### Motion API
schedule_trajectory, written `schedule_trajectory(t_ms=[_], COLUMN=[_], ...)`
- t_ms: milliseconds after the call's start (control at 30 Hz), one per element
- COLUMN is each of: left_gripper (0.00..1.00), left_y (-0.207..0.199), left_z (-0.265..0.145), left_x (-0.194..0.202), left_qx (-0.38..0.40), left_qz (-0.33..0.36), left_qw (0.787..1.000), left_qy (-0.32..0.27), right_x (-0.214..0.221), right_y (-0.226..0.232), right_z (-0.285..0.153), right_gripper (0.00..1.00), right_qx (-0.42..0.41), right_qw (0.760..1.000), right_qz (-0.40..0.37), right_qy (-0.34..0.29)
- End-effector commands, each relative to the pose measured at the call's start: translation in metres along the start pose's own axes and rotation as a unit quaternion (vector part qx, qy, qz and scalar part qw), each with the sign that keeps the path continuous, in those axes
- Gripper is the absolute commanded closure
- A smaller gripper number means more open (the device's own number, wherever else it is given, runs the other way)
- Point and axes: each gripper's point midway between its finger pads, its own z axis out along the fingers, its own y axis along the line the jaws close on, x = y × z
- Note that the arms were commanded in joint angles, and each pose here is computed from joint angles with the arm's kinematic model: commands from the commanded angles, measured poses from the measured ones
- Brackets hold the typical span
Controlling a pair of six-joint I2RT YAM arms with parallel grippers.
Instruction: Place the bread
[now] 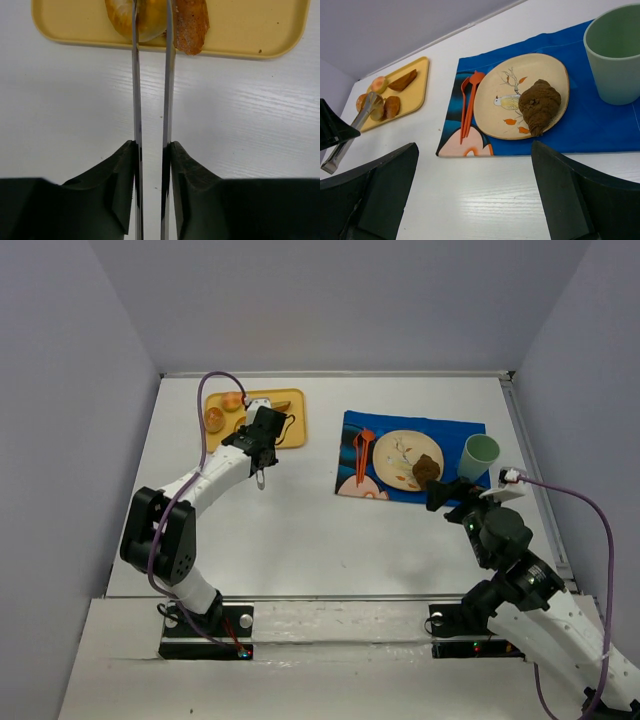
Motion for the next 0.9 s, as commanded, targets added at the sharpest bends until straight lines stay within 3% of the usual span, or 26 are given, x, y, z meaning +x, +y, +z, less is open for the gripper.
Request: schedule_trajectory(t_ms=[0, 133, 167, 533, 633, 867], left_gripper=[0.69, 0.85, 0.94, 0.94, 0.94, 0.94], left_y=[-0.004, 0.001, 0.002, -0.021, -0.047, -0.157], left_z=[-0.012, -0.022, -0.028, -0.09, -0.109, -0.169], left_x=[-0.028, -0.037, -0.042, -0.079, -0.07, -0.031], left_qx=[0.013, 0.012, 0.015, 0.118, 0.161, 0.293], left_qz=[-0.025, -0.035, -0.042, -0.069, -0.057, 0.007], left_qw=[0.999, 0.998, 0.997, 0.983, 0.977, 0.949], left_qy=[-0.035, -0.05, -0.059, -0.121, -0.126, -0.112], right_x=[-0.013, -0.013, -0.013, -0.013, -0.013, -0.015], right_y=[0.003, 0.004, 0.004, 0.006, 0.005, 0.008], right_z=[0.003, 0.003, 0.003, 0.003, 0.002, -0.002], right_gripper=[0.0, 0.0, 0.0, 0.0, 0.0, 0.0], right_qx=[0.001, 0.0, 0.0, -0.006, -0.007, -0.021], right_qw=[1.0, 1.0, 1.0, 1.0, 1.0, 0.999], right_qz=[0.008, 0.007, 0.008, 0.009, 0.009, 0.016], right_qy=[-0.025, -0.025, -0.026, -0.026, -0.027, -0.031])
